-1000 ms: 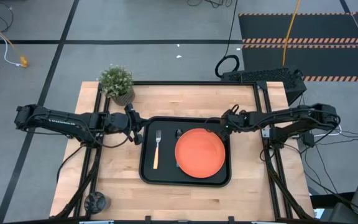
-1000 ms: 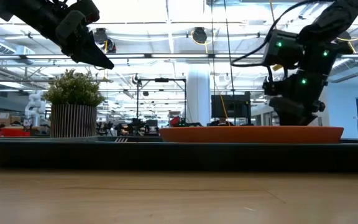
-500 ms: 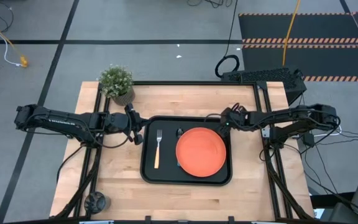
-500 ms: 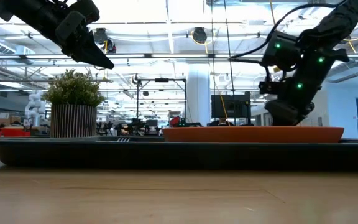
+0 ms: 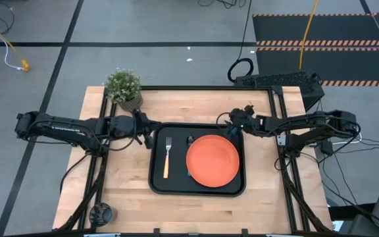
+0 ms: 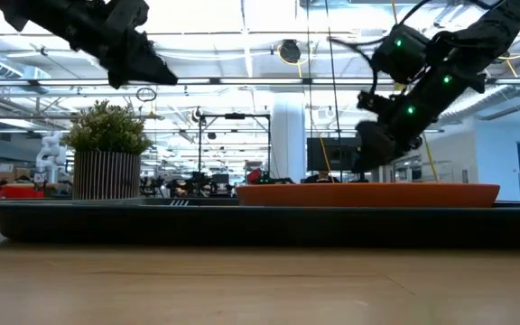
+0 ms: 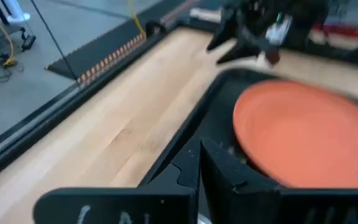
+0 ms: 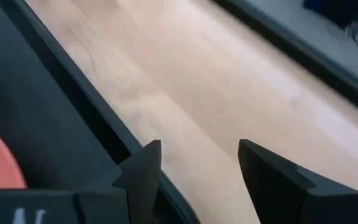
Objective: Pick and place plate/cup/fork/spoon on tray
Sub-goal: Move the black table tray from right to center table, then adjust the blue spoon
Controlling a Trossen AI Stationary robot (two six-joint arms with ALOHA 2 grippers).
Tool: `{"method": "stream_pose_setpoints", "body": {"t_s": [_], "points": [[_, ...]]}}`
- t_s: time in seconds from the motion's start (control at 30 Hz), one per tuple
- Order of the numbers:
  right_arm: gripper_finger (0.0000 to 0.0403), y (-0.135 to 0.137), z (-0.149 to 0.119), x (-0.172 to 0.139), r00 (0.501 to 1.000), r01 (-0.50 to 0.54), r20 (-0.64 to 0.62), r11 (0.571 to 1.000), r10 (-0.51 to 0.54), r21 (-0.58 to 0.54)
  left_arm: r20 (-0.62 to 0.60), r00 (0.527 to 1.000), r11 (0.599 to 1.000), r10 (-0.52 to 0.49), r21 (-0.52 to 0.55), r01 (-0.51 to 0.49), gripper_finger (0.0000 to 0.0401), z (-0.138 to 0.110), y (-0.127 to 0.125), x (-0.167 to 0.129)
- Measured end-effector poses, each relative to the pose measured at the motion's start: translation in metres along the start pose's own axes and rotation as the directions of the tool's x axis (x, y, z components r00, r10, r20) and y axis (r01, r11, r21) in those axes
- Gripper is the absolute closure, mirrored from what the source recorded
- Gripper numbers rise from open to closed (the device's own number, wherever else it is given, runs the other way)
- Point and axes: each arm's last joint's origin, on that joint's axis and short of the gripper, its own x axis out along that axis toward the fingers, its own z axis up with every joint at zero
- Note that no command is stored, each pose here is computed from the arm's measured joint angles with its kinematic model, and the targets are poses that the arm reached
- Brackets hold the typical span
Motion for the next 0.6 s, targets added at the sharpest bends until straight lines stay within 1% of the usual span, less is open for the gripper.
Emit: {"method": "stream_pose_setpoints", "body": {"t_s": [0.1,0.17,0.23,0.3,0.33,0.43,0.53,0.6], "points": [[0.0195,0.001,0.01,-0.004,0.996,-0.028,0.086,0.999,0.03,-0.02,0.009,1.0,1.0,-0.01,0.007,0.01,0.0384,0.0,-0.004,0.006],[0.0195,0.0,0.018,-0.01,0.987,-0.039,0.154,0.998,0.046,-0.047,-0.035,0.999,0.999,-0.009,0.041,0.01,0.0384,-0.006,-0.006,0.011],[0.0195,-0.001,0.029,-0.019,0.965,-0.048,0.253,0.997,0.062,-0.06,-0.064,0.998,0.999,-0.021,0.046,0.024,0.0384,-0.006,-0.009,0.02],[0.0195,-0.003,0.041,-0.029,0.931,-0.054,0.356,0.997,0.073,-0.064,-0.093,0.995,0.999,-0.032,0.012,0.033,0.0384,-0.005,-0.012,0.029],[0.0195,-0.004,0.046,-0.035,0.909,-0.057,0.409,0.997,0.077,-0.06,-0.102,0.994,0.999,-0.029,-0.019,0.027,0.0384,-0.003,-0.013,0.033],[0.0195,-0.01,0.057,-0.051,0.856,-0.053,0.511,0.996,0.081,-0.068,-0.127,0.992,0.995,0.001,-0.104,-0.015,0.0381,0.003,-0.018,0.051],[0.0195,-0.016,0.062,-0.066,0.822,-0.055,0.564,0.997,0.079,-0.059,-0.204,0.978,0.993,0.041,-0.104,-0.063,0.0363,0.005,-0.02,0.07],[0.0195,-0.019,0.062,-0.073,0.816,-0.059,0.572,0.997,0.08,-0.055,-0.268,0.961,0.989,0.07,-0.103,-0.101,0.0341,0.006,-0.019,0.081]]}}
